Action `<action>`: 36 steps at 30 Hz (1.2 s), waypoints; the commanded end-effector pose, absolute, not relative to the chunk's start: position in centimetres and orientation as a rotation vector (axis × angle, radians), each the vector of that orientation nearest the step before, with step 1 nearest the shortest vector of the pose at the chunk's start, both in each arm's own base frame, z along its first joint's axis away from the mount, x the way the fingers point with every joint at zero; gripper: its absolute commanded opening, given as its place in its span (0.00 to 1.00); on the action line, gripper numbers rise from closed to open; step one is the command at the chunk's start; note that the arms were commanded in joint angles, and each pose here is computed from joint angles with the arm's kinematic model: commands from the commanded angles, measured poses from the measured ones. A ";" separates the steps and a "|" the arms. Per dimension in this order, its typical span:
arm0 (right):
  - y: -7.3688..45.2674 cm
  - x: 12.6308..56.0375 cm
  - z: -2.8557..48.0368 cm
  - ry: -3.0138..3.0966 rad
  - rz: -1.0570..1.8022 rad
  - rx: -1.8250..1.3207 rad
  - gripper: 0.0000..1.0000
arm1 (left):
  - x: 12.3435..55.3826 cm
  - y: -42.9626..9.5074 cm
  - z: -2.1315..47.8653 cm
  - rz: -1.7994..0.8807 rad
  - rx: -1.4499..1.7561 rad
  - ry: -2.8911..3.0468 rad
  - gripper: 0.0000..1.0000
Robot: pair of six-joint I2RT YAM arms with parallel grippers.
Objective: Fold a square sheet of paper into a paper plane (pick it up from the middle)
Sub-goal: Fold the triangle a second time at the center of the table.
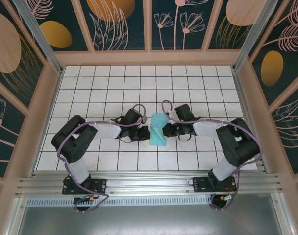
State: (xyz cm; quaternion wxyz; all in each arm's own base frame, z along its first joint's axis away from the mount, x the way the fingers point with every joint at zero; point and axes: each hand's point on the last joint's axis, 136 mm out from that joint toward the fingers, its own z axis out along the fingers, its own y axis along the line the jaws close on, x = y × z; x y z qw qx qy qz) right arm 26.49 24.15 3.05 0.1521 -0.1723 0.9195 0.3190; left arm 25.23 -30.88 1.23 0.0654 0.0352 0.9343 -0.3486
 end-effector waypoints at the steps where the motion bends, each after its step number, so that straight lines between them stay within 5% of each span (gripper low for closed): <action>1: 23.7 26.8 3.1 2.649 0.898 -0.533 0.00 | 25.1 -27.6 -2.8 -0.780 0.042 2.916 0.04; 36: 22.5 27.1 1.8 2.704 0.860 -0.430 0.00 | 24.9 -27.8 -2.8 -0.785 0.061 2.927 0.03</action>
